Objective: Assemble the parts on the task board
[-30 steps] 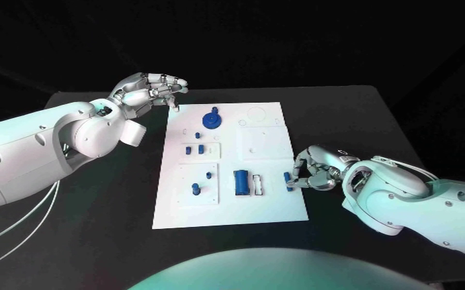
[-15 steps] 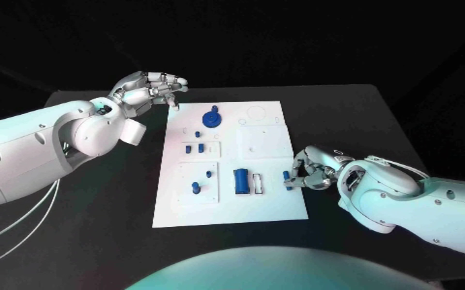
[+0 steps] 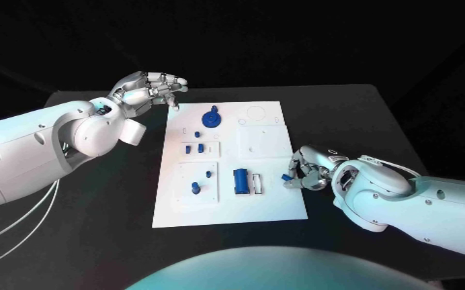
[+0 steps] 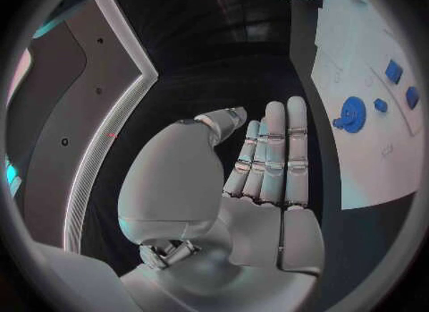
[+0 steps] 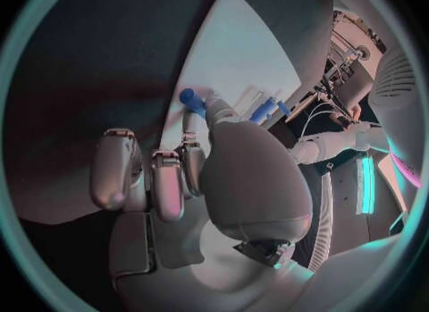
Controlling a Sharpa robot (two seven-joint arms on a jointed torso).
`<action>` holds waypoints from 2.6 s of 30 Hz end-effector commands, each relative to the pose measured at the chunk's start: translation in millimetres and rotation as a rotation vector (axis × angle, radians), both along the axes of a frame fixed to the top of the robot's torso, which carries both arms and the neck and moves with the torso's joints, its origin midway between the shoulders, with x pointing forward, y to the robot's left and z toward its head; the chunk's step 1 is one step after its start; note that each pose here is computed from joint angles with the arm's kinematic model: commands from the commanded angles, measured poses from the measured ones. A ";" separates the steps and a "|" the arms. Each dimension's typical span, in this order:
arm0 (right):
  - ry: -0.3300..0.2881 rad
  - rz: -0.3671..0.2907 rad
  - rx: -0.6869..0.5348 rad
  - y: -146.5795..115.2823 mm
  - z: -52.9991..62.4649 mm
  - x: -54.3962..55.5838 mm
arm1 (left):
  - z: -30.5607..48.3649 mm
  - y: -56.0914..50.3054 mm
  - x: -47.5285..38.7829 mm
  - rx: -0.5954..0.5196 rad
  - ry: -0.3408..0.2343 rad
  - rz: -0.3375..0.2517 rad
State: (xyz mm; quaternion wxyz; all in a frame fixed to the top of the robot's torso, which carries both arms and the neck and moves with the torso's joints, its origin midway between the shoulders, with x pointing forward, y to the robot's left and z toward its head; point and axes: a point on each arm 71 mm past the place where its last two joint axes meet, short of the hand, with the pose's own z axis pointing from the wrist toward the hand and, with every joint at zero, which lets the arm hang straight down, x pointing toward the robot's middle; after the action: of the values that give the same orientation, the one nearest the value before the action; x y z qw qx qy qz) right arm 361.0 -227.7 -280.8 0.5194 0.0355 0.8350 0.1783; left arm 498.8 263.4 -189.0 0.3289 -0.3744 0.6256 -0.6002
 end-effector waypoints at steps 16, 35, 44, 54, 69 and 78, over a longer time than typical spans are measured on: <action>0.063 0.014 -0.077 2.9 -12.6 -6.5 | 1.0 -1.7 -1.1 -0.007 -0.004 -0.018; 0.055 -0.091 0.211 23.8 16.9 -7.8 | 0.9 -2.2 -1.1 -0.006 -0.004 -0.020; 0.087 -0.116 0.248 36.5 14.7 -6.1 | 1.0 -3.4 -1.3 -0.007 -0.004 -0.025; 0.113 -0.110 0.250 49.4 6.2 -2.0 | 1.3 -4.5 -1.6 -0.008 -0.006 -0.028; 0.164 -0.075 0.200 57.8 -2.1 -4.3 | 1.4 -4.7 -2.0 -0.008 -0.005 -0.030; 0.156 -0.069 0.193 60.8 -3.0 -2.6 | 1.3 -4.9 -2.2 -0.007 -0.005 -0.031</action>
State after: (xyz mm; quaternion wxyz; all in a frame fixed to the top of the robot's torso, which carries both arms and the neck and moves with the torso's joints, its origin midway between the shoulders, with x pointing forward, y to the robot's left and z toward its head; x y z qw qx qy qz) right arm 358.9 -167.1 -282.2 0.4548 0.1368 0.8455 0.2440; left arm 497.6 261.0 -188.7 0.3258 -0.3715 0.6274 -0.6018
